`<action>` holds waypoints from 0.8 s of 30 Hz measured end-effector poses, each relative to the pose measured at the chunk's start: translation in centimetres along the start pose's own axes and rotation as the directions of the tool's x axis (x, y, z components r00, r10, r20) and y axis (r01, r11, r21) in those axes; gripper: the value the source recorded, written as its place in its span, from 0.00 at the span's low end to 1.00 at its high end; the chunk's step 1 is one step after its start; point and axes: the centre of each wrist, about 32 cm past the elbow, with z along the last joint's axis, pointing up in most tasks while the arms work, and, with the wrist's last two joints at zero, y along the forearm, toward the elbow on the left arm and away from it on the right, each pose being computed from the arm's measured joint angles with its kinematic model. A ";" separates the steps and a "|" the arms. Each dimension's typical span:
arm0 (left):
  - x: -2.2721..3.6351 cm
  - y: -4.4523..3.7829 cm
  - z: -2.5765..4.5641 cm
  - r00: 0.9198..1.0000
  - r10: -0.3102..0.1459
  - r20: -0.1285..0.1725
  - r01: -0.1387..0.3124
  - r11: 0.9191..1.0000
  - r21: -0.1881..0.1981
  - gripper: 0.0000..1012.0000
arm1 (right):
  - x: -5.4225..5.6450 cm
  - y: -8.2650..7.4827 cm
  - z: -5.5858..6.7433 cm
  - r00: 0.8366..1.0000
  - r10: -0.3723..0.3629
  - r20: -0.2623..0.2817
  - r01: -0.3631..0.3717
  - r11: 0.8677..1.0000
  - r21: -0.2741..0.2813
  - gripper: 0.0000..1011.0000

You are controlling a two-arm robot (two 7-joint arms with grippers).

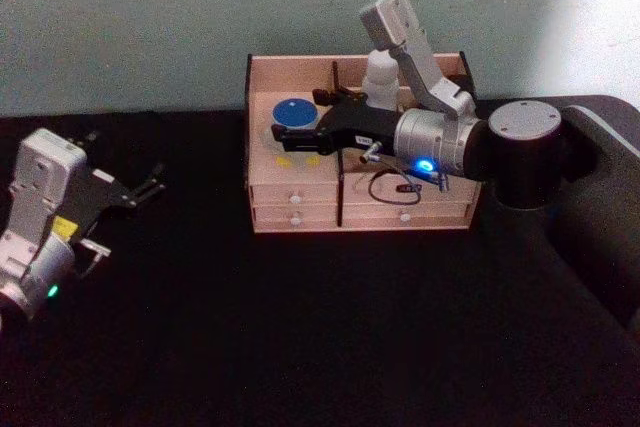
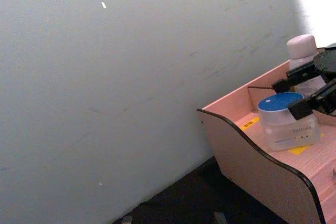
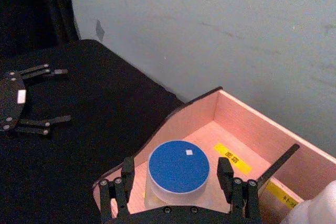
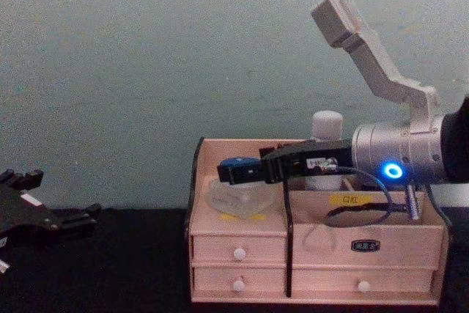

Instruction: Pick up the facial cleanser and watermelon frost from the table and place them into the tiered storage box.

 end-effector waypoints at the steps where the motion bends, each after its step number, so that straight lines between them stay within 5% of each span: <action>1: 0.00 0.00 0.00 1.000 0.000 0.000 0.000 1.000 0.000 0.99 | -0.1 -0.2 0.1 1.000 -0.002 0.008 0.002 1.000 0.011 0.99; 16: 0.00 0.00 0.00 1.000 0.000 0.000 0.000 1.000 0.000 0.99 | -1.6 -3.7 1.0 0.996 -0.079 0.042 0.073 0.988 0.133 0.99; 24: 0.00 0.00 0.00 1.000 0.000 0.000 0.000 1.000 0.000 0.99 | -1.9 -7.3 1.4 0.977 -0.208 0.045 0.192 0.954 0.230 0.99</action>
